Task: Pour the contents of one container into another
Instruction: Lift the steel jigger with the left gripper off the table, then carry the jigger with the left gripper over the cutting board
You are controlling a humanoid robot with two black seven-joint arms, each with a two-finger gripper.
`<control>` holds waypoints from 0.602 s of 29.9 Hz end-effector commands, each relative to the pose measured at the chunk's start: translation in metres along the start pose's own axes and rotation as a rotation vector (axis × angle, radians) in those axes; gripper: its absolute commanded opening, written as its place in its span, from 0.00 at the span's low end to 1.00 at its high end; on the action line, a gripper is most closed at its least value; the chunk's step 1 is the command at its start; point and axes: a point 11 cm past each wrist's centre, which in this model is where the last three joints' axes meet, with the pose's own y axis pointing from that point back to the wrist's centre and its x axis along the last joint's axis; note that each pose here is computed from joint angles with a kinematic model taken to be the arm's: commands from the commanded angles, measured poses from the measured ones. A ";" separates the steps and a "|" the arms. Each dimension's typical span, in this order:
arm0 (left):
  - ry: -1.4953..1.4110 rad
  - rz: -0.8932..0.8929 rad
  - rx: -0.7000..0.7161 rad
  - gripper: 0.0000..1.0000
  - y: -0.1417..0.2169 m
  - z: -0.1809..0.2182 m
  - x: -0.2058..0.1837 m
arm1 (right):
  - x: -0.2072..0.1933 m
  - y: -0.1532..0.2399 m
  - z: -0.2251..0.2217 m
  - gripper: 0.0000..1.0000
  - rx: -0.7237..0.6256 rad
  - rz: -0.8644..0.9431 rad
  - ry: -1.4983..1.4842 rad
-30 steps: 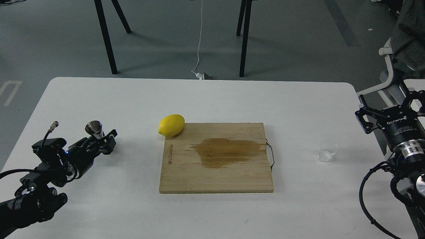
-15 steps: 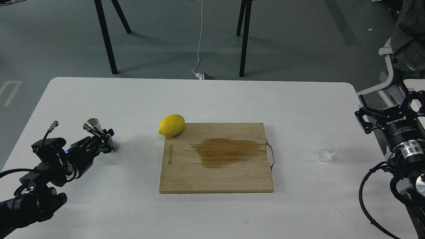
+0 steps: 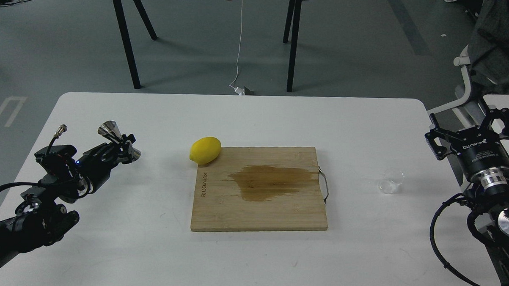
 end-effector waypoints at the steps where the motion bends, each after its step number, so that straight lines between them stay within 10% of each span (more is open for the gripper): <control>1: -0.021 0.031 -0.014 0.21 -0.011 0.000 0.033 | 0.000 0.000 0.000 0.99 0.000 -0.001 0.000; 18: -0.157 0.069 -0.363 0.21 -0.102 0.165 0.157 | -0.007 -0.008 -0.003 0.99 0.006 -0.018 0.004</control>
